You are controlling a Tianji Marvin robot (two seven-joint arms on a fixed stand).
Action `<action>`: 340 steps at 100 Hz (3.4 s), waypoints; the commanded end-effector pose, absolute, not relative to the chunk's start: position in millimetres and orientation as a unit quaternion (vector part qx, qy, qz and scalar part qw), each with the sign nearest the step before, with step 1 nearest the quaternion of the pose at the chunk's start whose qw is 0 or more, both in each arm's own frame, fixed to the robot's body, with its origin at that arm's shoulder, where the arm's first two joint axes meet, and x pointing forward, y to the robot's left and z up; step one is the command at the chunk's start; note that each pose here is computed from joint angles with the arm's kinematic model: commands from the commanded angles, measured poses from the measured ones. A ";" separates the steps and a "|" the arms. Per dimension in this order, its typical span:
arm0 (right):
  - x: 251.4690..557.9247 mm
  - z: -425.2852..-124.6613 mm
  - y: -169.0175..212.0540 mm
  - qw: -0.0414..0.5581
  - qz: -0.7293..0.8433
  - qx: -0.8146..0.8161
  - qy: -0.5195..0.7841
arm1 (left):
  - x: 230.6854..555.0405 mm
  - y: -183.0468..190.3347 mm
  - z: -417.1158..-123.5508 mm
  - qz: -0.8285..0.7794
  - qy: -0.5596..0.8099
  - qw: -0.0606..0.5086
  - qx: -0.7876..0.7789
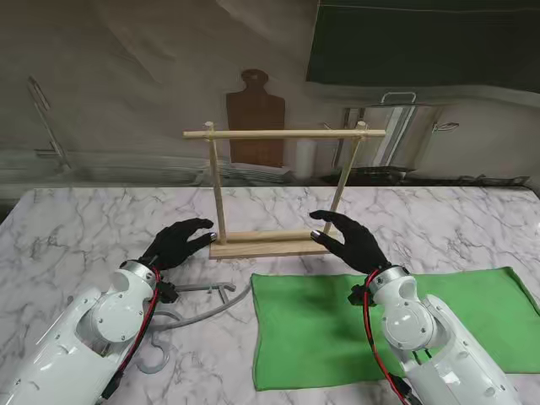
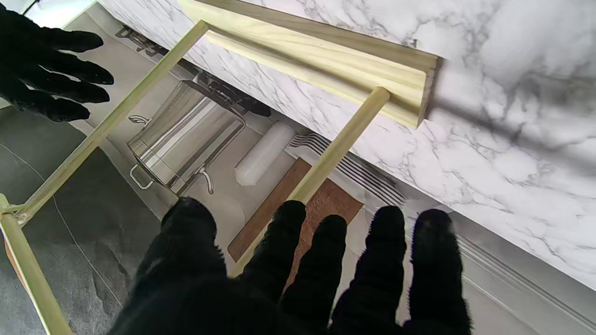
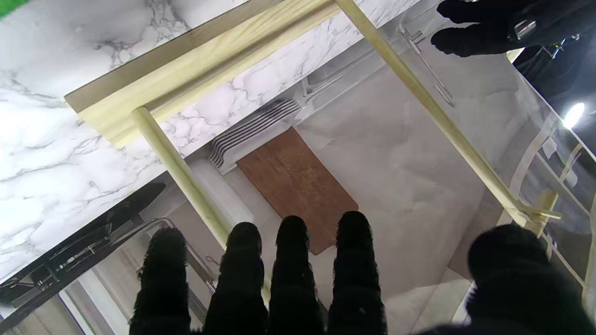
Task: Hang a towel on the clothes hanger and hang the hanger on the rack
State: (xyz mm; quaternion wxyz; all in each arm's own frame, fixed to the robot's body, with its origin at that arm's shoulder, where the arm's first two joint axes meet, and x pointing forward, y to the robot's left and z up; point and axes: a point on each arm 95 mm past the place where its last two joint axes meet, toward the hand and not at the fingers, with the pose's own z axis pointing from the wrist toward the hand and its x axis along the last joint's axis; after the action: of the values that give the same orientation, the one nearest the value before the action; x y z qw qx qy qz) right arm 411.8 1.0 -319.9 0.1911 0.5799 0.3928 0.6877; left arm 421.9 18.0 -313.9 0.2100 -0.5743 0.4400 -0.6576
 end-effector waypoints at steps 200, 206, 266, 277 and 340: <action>304.5 -326.0 -288.1 0.551 0.471 0.577 0.377 | 416.9 28.4 -315.8 -0.649 0.443 0.231 -0.573; 300.7 -331.5 -290.9 0.554 0.457 0.583 0.379 | 417.0 28.3 -315.9 -0.649 0.443 0.231 -0.573; 289.7 -378.5 -297.2 0.536 0.329 0.659 0.411 | 416.5 27.1 -315.7 -0.648 0.446 0.231 -0.573; 290.8 -384.6 -296.1 0.533 0.319 0.666 0.413 | 416.1 26.8 -315.6 -0.648 0.446 0.230 -0.573; 305.8 -407.1 -281.6 0.515 0.290 0.685 0.426 | 414.8 26.1 -314.2 -0.649 0.449 0.230 -0.570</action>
State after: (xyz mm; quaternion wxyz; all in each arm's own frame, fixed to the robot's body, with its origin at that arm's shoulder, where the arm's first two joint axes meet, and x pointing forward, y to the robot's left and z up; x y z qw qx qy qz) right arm 308.9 -283.2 -399.1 0.5221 0.6780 0.4222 0.2992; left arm 416.1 28.4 -312.8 0.2372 -0.5678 0.4428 -0.6521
